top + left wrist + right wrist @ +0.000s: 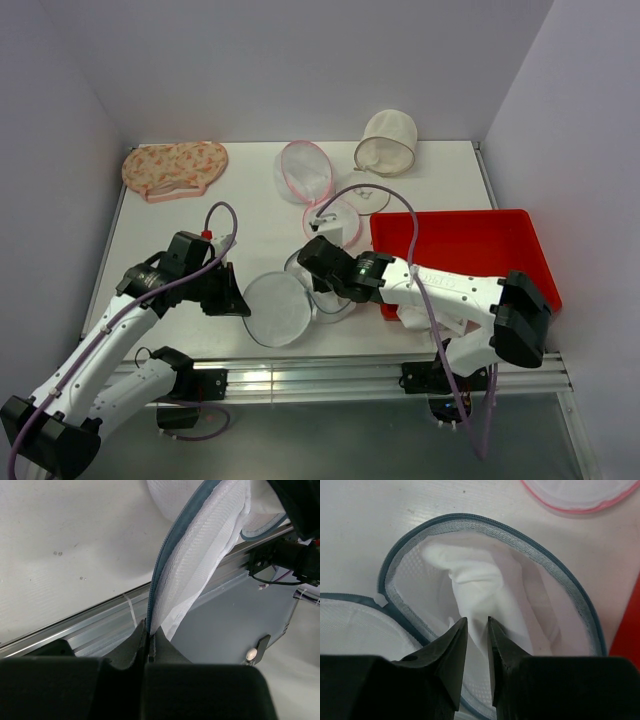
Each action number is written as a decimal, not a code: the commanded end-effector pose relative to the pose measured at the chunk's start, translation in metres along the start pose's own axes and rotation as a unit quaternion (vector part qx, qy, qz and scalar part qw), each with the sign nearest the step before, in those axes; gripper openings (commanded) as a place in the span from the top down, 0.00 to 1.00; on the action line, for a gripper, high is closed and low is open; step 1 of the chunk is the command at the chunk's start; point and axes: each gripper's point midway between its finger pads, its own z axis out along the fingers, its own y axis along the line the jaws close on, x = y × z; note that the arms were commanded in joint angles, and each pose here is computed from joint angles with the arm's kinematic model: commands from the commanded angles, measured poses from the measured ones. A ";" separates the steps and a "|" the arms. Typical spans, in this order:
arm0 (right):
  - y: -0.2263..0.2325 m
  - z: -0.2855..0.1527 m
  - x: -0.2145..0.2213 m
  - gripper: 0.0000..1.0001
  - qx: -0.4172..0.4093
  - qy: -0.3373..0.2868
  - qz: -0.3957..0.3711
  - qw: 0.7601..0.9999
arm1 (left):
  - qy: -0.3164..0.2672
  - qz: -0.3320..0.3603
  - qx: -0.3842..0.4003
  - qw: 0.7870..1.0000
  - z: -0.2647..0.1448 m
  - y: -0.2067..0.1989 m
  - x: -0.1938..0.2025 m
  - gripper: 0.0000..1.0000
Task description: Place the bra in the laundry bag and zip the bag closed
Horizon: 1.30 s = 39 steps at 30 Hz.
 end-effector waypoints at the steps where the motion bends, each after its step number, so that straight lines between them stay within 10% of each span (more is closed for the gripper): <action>1: 0.001 0.018 0.014 0.70 0.013 0.006 0.007 1.000 | -0.017 0.007 0.009 1.000 -0.009 -0.010 -0.010 1.00; 11: -0.004 0.060 0.054 0.76 0.051 0.053 -0.010 0.997 | -0.025 0.002 0.022 0.999 -0.014 -0.018 -0.013 1.00; 19: -0.003 0.025 0.008 0.74 0.043 0.000 0.001 0.999 | -0.022 -0.004 0.019 1.000 -0.010 -0.015 -0.012 0.98; 29: -0.001 -0.033 -0.038 0.47 0.002 -0.059 0.017 0.998 | -0.017 -0.007 0.027 0.999 -0.007 -0.018 -0.014 0.98; 39: 0.064 -0.084 -0.019 0.41 -0.080 -0.105 -0.042 0.990 | -0.017 -0.008 0.033 0.999 -0.006 -0.020 -0.014 0.98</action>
